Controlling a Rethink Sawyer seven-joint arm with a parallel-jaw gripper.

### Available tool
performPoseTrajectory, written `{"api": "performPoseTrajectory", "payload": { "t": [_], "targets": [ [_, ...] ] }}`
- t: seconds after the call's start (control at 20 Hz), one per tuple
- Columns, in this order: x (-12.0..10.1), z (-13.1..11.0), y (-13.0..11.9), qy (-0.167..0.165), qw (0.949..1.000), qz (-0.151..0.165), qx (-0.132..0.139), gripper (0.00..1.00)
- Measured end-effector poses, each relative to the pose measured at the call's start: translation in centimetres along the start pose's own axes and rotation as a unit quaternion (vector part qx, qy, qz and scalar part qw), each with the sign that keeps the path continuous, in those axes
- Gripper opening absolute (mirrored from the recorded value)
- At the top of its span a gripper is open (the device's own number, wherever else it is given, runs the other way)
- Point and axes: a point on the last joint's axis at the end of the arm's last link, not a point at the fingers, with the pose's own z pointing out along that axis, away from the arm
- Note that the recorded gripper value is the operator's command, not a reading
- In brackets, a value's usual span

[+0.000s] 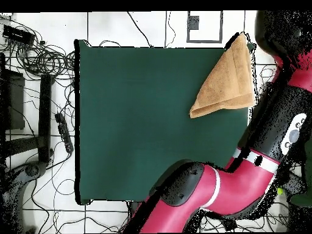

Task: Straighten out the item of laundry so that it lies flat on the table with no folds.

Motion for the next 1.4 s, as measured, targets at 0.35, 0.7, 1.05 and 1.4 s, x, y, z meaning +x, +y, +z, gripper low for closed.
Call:
{"api": "performPoseTrajectory", "payload": {
  "t": [0.35, 0.7, 1.05, 1.4],
  "targets": [
    [-1.2, -2.6, -1.8, 0.052, 0.9973, -0.007, -0.051, 0.0],
    [0.6, -13.3, -2.2, 0.143, 0.9767, -0.034, -0.157, 0.0],
    [2.6, -22.8, -2.1, 0.184, 0.9627, -0.06, -0.19, 0.0],
    [1.2, -38.3, -1.0, 0.209, 0.9515, -0.05, -0.22, 0.0]
  ]
}}
